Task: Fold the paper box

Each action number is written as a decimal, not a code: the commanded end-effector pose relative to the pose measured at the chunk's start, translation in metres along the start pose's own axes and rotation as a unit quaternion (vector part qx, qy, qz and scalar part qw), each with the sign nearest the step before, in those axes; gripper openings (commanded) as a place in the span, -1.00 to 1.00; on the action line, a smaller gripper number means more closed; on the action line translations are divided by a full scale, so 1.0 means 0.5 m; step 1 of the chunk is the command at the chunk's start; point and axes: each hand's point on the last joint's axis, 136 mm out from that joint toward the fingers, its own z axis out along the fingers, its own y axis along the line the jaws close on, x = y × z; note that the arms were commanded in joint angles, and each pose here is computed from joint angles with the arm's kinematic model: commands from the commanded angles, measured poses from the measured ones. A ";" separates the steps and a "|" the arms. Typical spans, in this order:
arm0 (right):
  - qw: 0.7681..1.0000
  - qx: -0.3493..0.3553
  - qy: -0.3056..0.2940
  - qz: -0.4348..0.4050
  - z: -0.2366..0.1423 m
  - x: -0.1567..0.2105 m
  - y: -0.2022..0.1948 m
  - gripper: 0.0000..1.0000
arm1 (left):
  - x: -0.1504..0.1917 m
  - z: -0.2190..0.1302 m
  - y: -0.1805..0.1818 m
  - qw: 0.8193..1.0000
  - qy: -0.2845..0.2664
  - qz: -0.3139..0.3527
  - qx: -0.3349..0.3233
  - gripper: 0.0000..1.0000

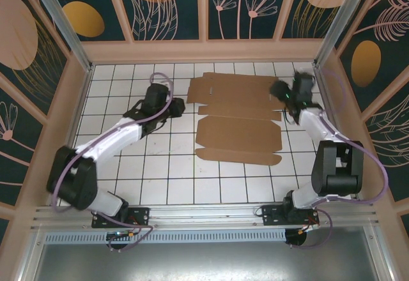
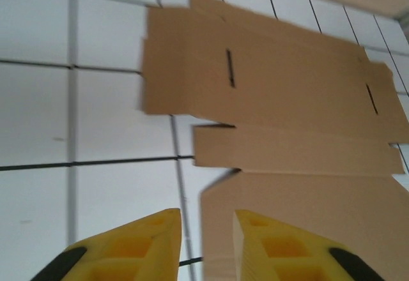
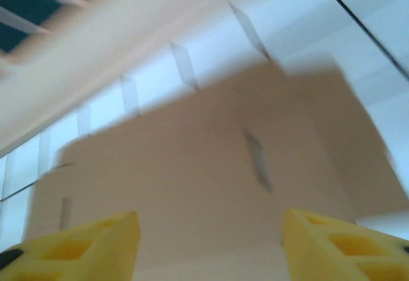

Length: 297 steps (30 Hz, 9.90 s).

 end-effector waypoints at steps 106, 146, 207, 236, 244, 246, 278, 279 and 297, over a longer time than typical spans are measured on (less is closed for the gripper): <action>0.902 -0.232 -0.010 -0.363 -0.172 0.510 0.678 0.56 | -0.208 -0.408 -0.073 0.944 -0.322 0.047 -0.054 0.13; 0.937 0.055 0.298 -0.175 0.002 0.507 0.054 -0.92 | 0.156 0.360 0.062 0.981 0.183 -0.047 -0.048 -1.00; 0.911 -0.178 0.291 -0.233 -0.071 0.528 0.300 -0.01 | 0.059 0.149 0.129 0.984 0.127 -0.116 -0.042 -1.00; 0.983 0.000 0.171 -0.073 -0.033 0.287 -0.001 0.89 | -0.045 0.141 0.117 0.990 0.136 0.038 -0.015 -1.00; 0.974 -0.029 0.221 -0.047 -0.001 0.331 0.003 0.89 | 0.023 0.190 0.126 0.977 0.195 -0.030 0.077 -1.00; 0.971 -0.043 0.229 -0.041 0.002 0.338 0.010 0.89 | 0.049 0.205 0.144 0.975 0.209 -0.034 0.066 -1.00; 0.956 -0.097 0.271 -0.059 0.009 0.369 0.074 -0.27 | 0.121 0.250 0.193 0.967 0.239 -0.076 0.040 -1.00; 0.960 -0.072 0.261 -0.077 0.011 0.360 0.064 -0.30 | 0.120 0.249 0.192 0.968 0.237 -0.074 0.039 -1.00; 0.962 -0.019 0.243 -0.123 0.010 0.332 0.051 -0.71 | 0.103 0.240 0.194 0.972 0.220 -0.072 0.028 -1.00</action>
